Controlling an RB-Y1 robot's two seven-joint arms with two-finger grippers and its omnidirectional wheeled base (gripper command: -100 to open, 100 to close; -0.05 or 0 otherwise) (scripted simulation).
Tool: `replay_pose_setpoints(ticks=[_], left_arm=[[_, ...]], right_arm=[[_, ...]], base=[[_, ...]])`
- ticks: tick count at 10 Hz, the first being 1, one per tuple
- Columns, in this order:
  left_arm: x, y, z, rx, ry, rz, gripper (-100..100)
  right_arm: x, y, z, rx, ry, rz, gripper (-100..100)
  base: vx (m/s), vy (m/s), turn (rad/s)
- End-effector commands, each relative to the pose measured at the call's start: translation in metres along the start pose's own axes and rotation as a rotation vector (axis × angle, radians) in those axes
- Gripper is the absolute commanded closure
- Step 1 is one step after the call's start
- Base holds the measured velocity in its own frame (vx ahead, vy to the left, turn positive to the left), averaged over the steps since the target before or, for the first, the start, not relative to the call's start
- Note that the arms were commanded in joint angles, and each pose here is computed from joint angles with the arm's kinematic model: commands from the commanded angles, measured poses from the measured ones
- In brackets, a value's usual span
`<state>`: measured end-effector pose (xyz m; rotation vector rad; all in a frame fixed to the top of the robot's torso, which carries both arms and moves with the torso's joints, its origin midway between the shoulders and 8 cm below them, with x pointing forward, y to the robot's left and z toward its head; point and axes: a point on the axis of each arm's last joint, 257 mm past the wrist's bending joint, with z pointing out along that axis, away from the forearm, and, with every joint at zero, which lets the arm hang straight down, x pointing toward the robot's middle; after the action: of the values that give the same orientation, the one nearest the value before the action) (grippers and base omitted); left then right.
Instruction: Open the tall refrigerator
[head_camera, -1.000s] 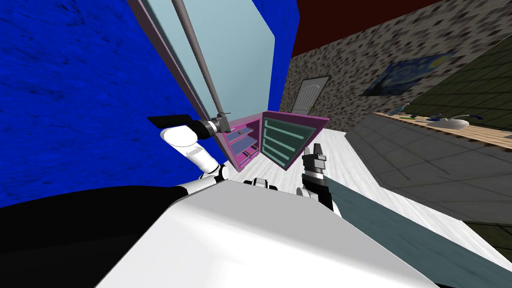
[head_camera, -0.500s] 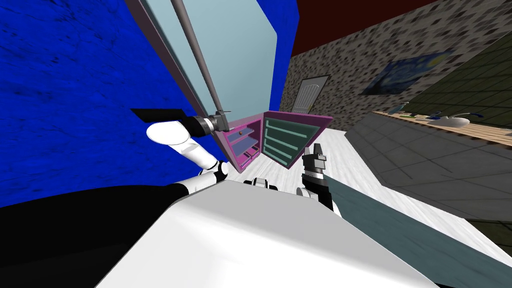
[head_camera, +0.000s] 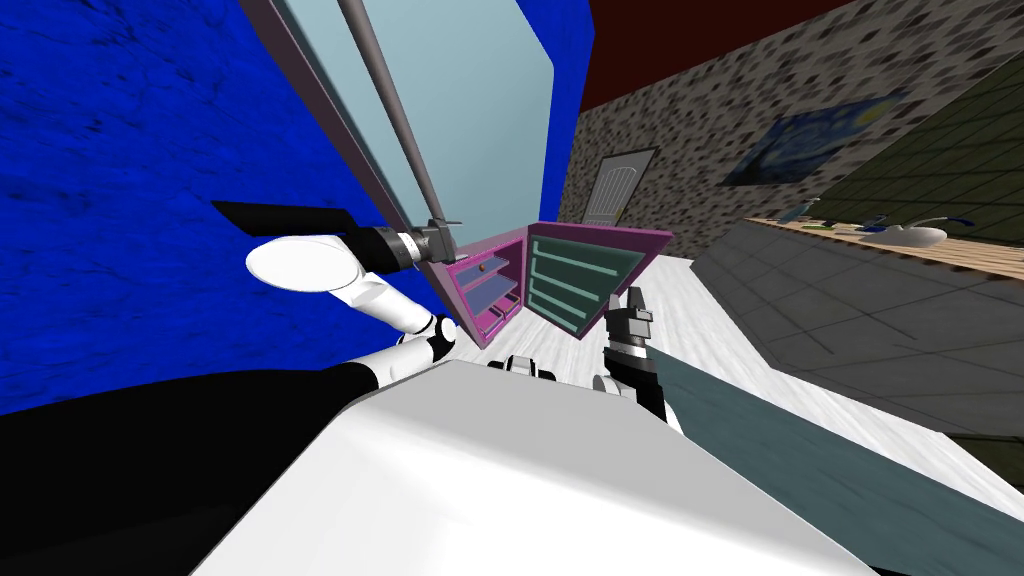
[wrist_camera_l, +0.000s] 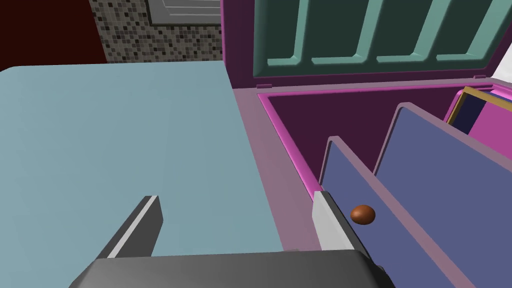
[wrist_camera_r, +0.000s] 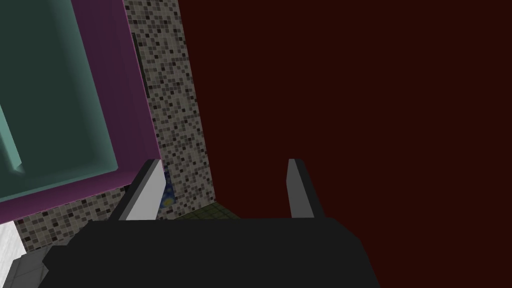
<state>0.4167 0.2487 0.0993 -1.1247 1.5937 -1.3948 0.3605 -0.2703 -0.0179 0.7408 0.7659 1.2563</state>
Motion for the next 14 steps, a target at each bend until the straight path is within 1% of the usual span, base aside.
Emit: replay_pose_setpoints(ticks=[1, 2, 3, 4, 6, 7, 9, 10, 11, 14], left_arm=[[0.003, 0.000, -0.004, -0.008, 0.000, 0.015, -100], [0.006, 0.000, -0.005, -0.025, 0.002, 0.033, -100], [0.007, 0.002, -0.004, -0.023, 0.007, 0.028, -100], [0.008, 0.002, -0.004, -0.025, 0.007, 0.030, 100], [-0.009, 0.003, -0.013, -0.028, -0.045, 0.023, 100], [-0.009, 0.003, -0.013, -0.028, -0.045, 0.023, 100], [-0.025, 0.003, -0.023, -0.029, -0.099, 0.016, 100], [-0.025, 0.003, -0.023, -0.029, -0.099, 0.016, 100], [-0.033, 0.003, -0.029, -0.029, -0.125, 0.012, 100], [-0.056, 0.002, -0.046, -0.026, -0.205, 0.002, 100]], right_arm=[[0.000, 0.000, 0.000, 0.000, 0.000, 0.000, 0], [0.000, 0.000, 0.000, 0.000, 0.000, 0.000, 0], [0.000, 0.000, 0.000, 0.000, 0.000, 0.000, 0], [0.000, 0.000, 0.000, 0.000, 0.000, 0.000, 0], [0.000, 0.000, 0.000, 0.000, 0.000, 0.000, 0], [0.000, 0.000, 0.000, 0.000, 0.000, 0.001, 0], [0.000, 0.000, 0.000, 0.000, 0.000, 0.001, 0], [0.000, 0.000, 0.000, 0.000, 0.000, 0.001, 0], [0.000, 0.000, 0.000, 0.000, 0.000, 0.001, 0], [0.000, 0.000, 0.000, 0.000, 0.000, 0.001, 0]], base=[[0.005, -0.009, -0.022], [0.084, -0.083, -0.063], [0.050, -0.048, 0.006], [-0.008, -0.009, 0.014], [-0.001, -0.206, 0.102], [0.038, -0.278, 0.060], [0.057, -0.344, 0.101], [0.022, -0.298, 0.048], [-0.015, -0.280, 0.071], [0.036, -0.403, 0.133]])
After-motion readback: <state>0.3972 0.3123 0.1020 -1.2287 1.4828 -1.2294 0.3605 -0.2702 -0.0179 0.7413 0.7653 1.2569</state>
